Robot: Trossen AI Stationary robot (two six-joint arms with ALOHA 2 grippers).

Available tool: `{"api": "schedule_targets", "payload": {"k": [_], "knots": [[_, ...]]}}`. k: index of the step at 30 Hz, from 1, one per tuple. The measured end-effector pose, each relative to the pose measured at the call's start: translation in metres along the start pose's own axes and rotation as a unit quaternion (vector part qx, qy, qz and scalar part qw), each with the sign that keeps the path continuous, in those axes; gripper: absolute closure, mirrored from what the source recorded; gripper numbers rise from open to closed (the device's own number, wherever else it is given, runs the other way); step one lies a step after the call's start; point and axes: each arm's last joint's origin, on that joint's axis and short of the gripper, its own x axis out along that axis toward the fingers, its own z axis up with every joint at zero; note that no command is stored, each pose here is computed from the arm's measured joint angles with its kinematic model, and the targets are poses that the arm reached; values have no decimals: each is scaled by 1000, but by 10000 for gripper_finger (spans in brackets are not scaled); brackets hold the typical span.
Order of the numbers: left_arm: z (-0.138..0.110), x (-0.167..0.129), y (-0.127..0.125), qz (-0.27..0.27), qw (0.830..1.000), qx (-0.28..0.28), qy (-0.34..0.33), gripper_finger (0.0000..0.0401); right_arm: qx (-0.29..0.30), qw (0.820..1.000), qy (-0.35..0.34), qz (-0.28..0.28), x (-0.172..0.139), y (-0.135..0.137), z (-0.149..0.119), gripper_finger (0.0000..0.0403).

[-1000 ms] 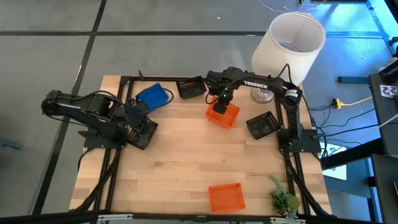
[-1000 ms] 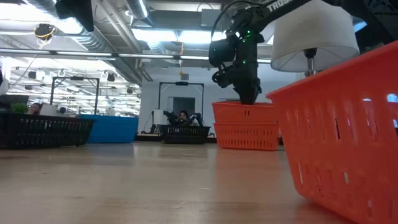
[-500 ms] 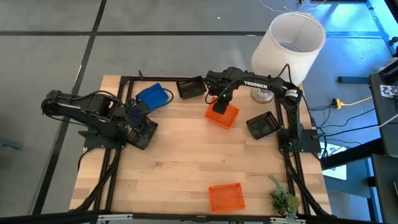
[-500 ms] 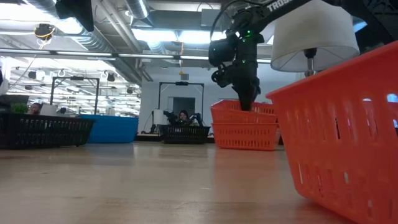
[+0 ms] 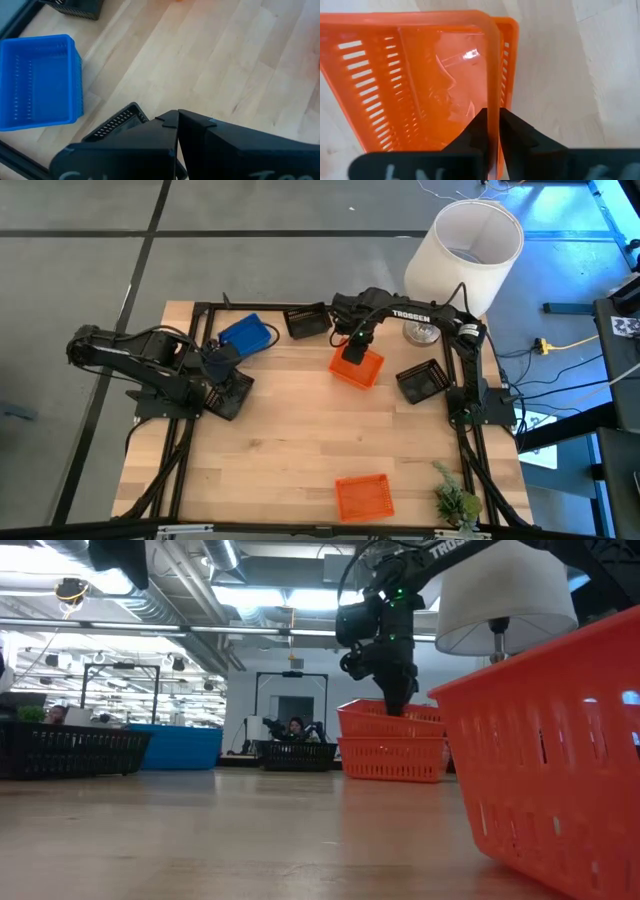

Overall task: Stack baskets by color
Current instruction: Stack the middle orange bin on top of the top orange bin, then stack the bottom orange bin on top of the top orange bin

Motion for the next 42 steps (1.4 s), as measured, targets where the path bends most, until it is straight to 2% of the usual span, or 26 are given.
{"api": "schedule_targets", "payload": {"k": [10, 15, 17, 28, 33, 36, 40, 42], "knots": [[0, 0, -1, -9, 1000, 0, 7, 401, 5, 999, 33, 18, -7, 3, -6, 364], [0, 0, -1, -9, 1000, 0, 7, 401, 0, 1000, 24, 17, -7, 3, -4, 396], [0, 0, -1, -9, 1000, 0, 7, 401, 1, 1000, 15, 16, -7, 3, -2, 397], [-1, 0, -1, -16, 1000, 3, 12, 401, -3, 1000, 19, 14, -7, 5, -3, 304], [-1, 0, -1, -14, 1000, 3, 11, 401, 28, 999, 38, 22, -7, 5, -6, 295], [0, 0, 0, -7, 1000, 4, 5, 401, 45, 995, 61, 61, -8, 8, -11, 295], [-1, 0, 0, -3, 1000, 6, 9, 401, 47, 982, 69, 172, -9, 19, -12, 295], [-1, 0, 0, -4, 1000, 6, 11, 401, 29, 974, 56, 217, -9, 26, -9, 295]]}}
